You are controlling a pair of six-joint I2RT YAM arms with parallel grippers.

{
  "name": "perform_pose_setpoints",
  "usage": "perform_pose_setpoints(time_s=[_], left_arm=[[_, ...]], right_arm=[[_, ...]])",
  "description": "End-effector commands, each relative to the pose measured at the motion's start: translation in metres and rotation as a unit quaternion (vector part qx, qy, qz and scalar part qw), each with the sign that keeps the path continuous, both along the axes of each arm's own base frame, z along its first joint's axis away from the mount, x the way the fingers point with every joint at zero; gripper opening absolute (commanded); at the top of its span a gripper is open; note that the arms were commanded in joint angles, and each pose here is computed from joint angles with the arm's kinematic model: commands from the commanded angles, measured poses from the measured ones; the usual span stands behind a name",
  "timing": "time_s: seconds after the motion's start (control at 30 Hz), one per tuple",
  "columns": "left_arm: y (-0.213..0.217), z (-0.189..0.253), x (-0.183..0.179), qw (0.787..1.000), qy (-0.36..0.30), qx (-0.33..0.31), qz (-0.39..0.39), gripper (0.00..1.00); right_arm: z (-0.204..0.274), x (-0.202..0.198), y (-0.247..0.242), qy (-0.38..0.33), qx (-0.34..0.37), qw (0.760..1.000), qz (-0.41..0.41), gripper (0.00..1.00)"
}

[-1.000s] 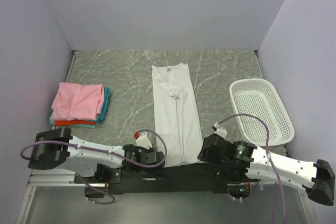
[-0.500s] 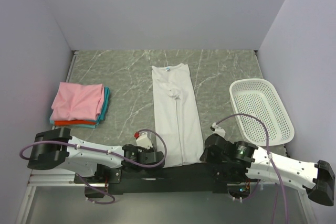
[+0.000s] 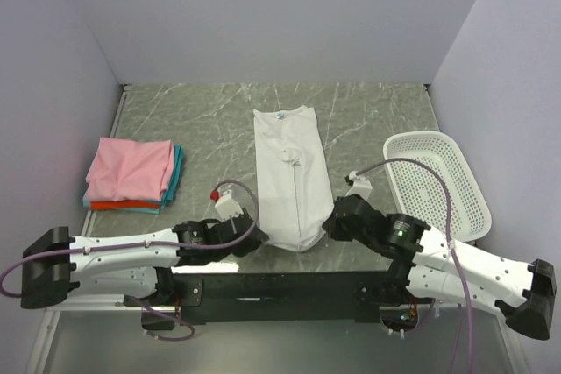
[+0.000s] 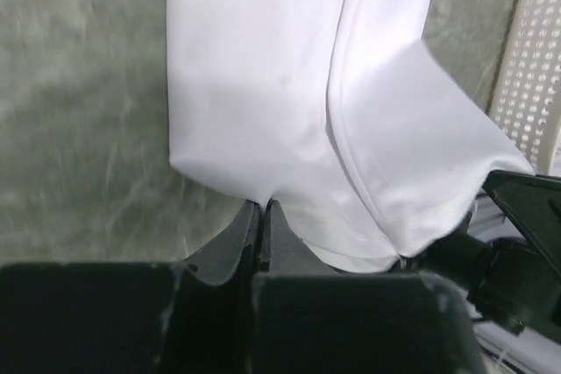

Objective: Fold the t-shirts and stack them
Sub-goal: Fold the tshirt

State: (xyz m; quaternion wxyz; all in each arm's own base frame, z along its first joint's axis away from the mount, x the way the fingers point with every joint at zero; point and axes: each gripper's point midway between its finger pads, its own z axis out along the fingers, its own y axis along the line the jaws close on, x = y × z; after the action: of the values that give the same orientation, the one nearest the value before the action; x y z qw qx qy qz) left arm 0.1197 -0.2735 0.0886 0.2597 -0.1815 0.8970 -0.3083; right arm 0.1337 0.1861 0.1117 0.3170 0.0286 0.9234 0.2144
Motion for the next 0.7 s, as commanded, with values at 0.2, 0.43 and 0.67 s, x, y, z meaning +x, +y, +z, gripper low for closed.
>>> perform_pose_setpoints(time_s=[0.2, 0.43, 0.67], left_arm=[[0.0, 0.039, 0.073, 0.997, -0.069, 0.008, -0.023, 0.01], [-0.005, 0.052, 0.128, 0.995, -0.083, 0.026, -0.038, 0.01], [0.003, 0.049, 0.178, 0.996, -0.076, 0.045, -0.035, 0.01]], right_arm=[[0.054, 0.084, 0.005, -0.097, 0.02, 0.994, -0.045, 0.0], [0.069, 0.118, 0.007, -0.111, 0.019, 0.993, -0.045, 0.0], [0.068, 0.149, 0.003, -0.101, 0.002, 0.993, -0.063, 0.0]])
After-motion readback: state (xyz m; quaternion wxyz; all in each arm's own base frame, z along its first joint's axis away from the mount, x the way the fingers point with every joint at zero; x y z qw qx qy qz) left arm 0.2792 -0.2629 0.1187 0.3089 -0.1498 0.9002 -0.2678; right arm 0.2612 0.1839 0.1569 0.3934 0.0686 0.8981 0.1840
